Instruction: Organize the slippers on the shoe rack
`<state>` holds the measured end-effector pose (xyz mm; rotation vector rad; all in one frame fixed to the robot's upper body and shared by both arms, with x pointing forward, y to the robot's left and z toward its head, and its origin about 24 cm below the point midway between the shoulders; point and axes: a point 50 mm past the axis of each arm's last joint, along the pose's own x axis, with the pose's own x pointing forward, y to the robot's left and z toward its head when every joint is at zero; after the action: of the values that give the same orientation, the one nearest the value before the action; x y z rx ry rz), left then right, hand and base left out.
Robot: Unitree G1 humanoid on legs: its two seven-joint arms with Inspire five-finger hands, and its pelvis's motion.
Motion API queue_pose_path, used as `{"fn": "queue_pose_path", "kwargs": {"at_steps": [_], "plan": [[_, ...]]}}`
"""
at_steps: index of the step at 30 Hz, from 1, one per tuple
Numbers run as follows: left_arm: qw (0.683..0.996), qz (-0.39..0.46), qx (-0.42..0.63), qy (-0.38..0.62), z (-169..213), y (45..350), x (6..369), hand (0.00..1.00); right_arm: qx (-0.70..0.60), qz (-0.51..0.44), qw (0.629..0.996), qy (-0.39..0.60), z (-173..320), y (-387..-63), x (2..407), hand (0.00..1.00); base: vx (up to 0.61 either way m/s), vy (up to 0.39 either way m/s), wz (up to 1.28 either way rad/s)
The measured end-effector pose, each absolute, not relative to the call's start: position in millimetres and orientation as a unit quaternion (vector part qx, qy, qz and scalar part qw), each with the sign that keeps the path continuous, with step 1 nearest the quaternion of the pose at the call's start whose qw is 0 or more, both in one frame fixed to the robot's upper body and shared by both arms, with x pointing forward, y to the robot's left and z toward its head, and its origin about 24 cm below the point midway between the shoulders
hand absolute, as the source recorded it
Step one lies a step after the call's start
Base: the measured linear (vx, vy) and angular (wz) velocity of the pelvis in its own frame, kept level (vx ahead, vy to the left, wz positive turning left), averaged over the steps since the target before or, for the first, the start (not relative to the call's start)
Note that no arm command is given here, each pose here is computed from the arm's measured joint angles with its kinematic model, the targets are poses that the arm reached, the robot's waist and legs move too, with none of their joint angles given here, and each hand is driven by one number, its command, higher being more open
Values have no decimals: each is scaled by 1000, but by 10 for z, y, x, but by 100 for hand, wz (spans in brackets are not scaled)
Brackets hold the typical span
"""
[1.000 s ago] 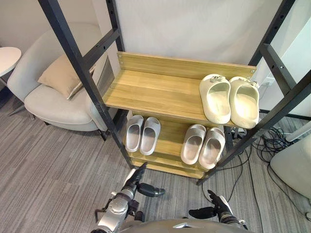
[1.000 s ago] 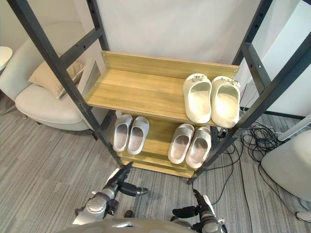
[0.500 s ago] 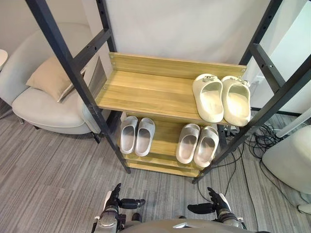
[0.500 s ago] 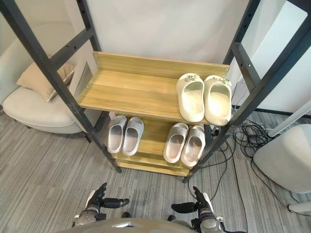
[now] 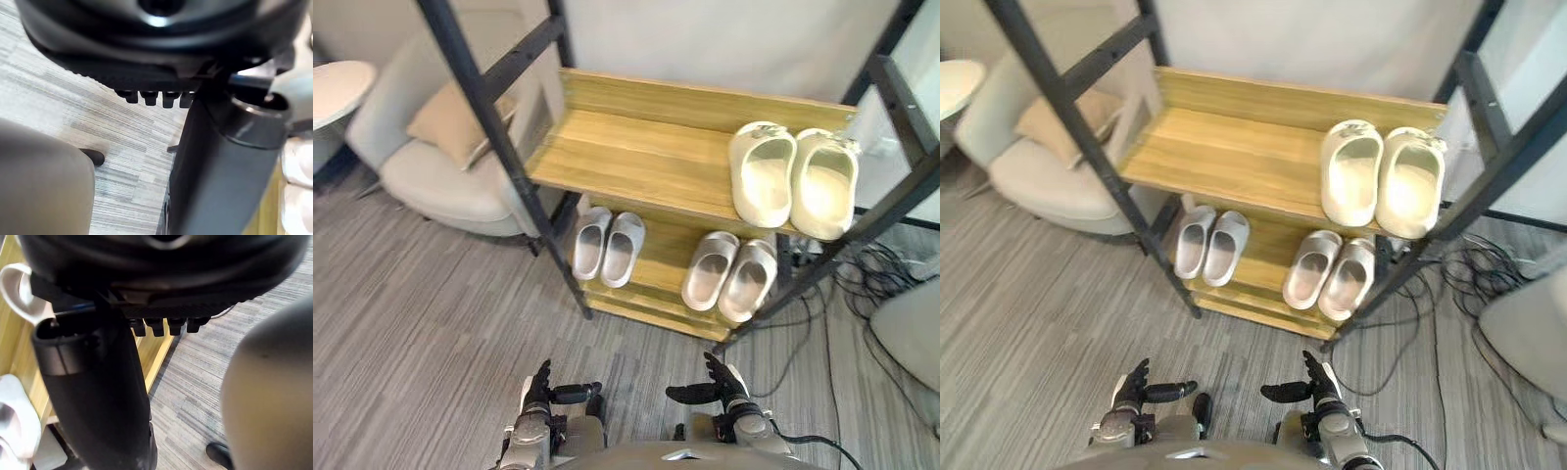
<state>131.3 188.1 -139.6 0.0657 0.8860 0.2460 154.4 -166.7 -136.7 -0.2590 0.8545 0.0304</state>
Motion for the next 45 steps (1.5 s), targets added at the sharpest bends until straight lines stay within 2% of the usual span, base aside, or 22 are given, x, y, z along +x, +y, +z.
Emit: {"fn": "queue_pose_path", "kwargs": {"at_steps": [5, 8, 11, 17, 21, 31, 38, 41, 45], "plan": [[901, 113, 10, 419, -1385, 1747, 1383, 100, -136, 7, 906, 402, -1325, -1709, 1648, 100, -171, -130, 60], [906, 95, 30, 412, -1364, 1776, 1479, 100, -127, -13, 908, 400, -1309, -1750, 1679, 100, -147, -80, 113], [908, 94, 35, 408, -1355, 1772, 1513, 100, -126, -42, 903, 408, -1326, -1878, 1607, 100, -110, -24, 108], [905, 66, 53, 418, -1392, 1679, 1489, 100, -111, -44, 900, 418, -1360, -1850, 1538, 100, -99, 201, 88], [897, 66, 66, 433, -1428, 1756, 1411, 100, -71, -29, 901, 426, -1402, -1594, 1495, 100, -77, 191, 63], [884, 92, 71, 453, -1476, 1922, 1242, 100, -59, -5, 900, 431, -1415, -1444, 1501, 100, 71, 145, 67], [880, 104, 72, 458, -1482, 1956, 1241, 100, -63, 28, 915, 397, -1333, -1339, 1620, 100, 282, -173, 133], [881, 101, 51, 459, -1509, 1809, 1222, 100, -76, 12, 912, 403, -1341, -1504, 1617, 100, 424, -271, 137], [884, 119, 44, 450, -1485, 1886, 1234, 100, -75, 5, 902, 425, -1395, -1534, 1538, 100, 360, -200, 95]]}}
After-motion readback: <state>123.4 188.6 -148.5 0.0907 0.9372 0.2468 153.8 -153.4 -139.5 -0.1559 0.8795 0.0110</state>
